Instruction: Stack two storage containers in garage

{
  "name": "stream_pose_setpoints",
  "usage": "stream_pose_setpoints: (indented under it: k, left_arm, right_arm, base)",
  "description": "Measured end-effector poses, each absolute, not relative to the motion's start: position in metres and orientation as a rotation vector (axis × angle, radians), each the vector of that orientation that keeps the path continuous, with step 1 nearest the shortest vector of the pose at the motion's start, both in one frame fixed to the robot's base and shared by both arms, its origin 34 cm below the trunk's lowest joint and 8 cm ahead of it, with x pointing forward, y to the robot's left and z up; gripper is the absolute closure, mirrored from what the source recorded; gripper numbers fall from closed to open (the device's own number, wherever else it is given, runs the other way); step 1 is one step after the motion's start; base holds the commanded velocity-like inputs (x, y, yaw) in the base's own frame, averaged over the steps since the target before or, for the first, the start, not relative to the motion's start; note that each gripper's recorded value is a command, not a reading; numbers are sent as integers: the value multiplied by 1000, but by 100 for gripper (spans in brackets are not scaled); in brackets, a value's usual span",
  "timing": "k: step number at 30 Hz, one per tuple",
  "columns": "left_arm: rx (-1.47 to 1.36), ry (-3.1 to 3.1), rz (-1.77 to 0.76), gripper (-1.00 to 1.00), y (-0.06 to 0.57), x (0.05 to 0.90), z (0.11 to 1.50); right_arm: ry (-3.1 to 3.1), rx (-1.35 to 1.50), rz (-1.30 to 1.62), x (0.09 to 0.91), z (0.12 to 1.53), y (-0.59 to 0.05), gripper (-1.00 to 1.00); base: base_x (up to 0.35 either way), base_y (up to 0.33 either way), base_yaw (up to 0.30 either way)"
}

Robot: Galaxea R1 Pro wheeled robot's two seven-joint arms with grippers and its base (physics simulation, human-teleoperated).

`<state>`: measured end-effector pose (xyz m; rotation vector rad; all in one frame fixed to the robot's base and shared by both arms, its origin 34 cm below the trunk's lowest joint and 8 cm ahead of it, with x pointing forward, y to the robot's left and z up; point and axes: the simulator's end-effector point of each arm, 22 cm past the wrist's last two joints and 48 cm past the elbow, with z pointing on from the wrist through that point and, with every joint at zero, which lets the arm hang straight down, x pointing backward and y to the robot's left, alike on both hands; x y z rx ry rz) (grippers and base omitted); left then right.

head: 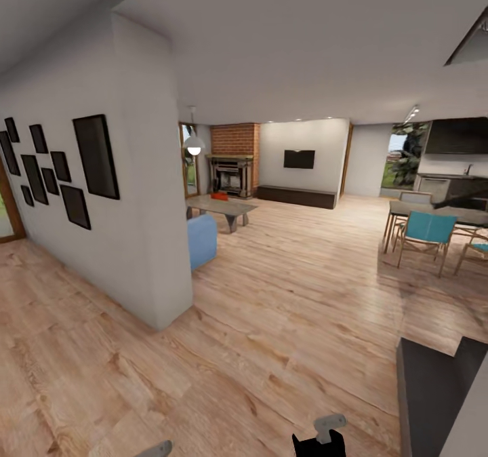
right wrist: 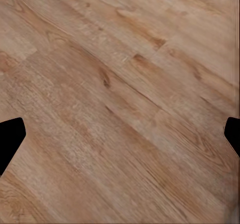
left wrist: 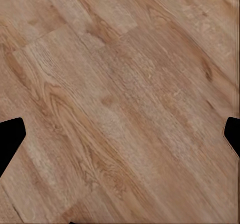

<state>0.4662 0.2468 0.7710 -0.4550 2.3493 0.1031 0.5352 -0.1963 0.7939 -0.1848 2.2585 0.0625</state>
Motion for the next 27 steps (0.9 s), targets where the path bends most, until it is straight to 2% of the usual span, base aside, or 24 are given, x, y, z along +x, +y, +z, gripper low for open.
stream_pose_setpoints:
  k: [12, 27]
  left_arm:
    - [-456, 2349, 104, -100, 247, 466, 771]
    - [-458, 2360, 106, -100, 247, 464, 767]
  right_arm:
    - [2258, -185, 63, 535, 794, -196, -100]
    - [2270, -181, 63, 533, 789, -197, -100]
  base:
    - [314, 0, -244]
    - [18, 0, -39]
